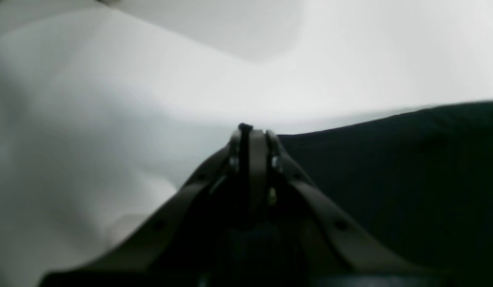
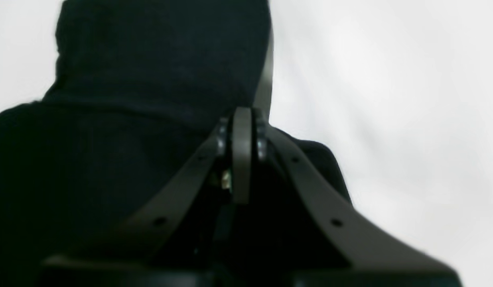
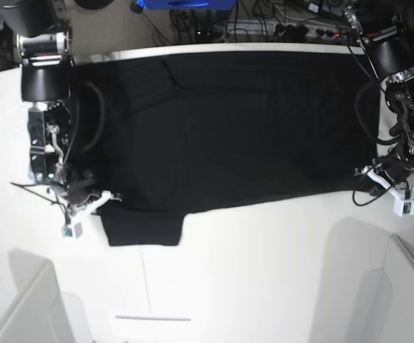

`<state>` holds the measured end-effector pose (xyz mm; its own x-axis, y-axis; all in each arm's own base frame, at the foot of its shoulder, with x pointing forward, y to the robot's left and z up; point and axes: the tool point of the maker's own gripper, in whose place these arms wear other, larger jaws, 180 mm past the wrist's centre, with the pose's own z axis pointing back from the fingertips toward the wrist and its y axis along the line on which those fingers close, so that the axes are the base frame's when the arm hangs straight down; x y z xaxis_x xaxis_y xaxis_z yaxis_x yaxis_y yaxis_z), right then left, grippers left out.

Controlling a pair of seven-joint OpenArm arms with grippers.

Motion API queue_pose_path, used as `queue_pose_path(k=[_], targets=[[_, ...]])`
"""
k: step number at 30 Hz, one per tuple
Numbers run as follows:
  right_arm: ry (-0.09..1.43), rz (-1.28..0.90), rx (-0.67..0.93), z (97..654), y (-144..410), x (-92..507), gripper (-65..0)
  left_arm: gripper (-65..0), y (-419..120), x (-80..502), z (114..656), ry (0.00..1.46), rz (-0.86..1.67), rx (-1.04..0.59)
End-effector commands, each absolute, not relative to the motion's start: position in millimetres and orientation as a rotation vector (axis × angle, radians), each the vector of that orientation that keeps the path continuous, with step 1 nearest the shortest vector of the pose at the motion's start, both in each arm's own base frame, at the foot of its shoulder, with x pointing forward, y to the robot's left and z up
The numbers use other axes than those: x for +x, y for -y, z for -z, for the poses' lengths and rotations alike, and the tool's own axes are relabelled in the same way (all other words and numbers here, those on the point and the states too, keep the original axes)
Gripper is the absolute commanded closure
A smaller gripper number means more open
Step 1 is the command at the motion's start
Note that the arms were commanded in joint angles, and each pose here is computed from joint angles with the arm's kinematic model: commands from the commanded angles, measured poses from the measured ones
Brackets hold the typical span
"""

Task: Fold the T-shirt properly
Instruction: 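Lift the gripped edge and fold it over toward the other shirt edge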

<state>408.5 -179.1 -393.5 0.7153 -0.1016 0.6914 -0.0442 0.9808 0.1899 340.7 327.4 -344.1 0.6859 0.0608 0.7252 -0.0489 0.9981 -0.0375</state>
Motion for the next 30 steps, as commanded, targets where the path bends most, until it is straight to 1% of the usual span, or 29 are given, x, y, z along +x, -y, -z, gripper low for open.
queue_pose_path(k=[1, 4, 6, 8, 11, 19, 21, 26, 30], targets=[[0.840, 0.026, 0.199, 373, 182, 420, 0.0, 0.0, -334, 348, 322, 0.873, -0.042, 0.011], [0.839, 0.018, 0.202, 375, 179, 413, 0.0, 0.0, -331, 339, 324, 0.852, -0.023, 0.021], [0.844, 0.043, 0.197, 375, 187, 408, 0.0, 0.0, -329, 334, 325, 0.827, -0.013, 0.025], [0.837, 0.090, 0.197, 375, 198, 402, 0.0, 0.0, -326, 331, 321, 0.828, 0.006, 0.035], [0.826, 0.102, 0.193, 370, 204, 395, 0.0, 0.0, -321, 327, 313, 0.847, 0.036, 0.050], [0.814, 0.053, 0.193, 365, 193, 368, 0.0, 0.0, -312, 308, 312, 0.837, 0.085, 0.072], [0.822, 0.076, 0.184, 362, 202, 362, 0.0, 0.0, -309, 303, 313, 0.831, 0.097, 0.074], [0.787, 0.122, 0.174, 358, 215, 348, 0.0, 0.0, -302, 290, 312, 0.822, 0.131, 0.085], [0.792, 0.112, 0.171, 349, 213, 340, 0.0, 0.0, -297, 282, 310, 0.820, 0.157, 0.092]])
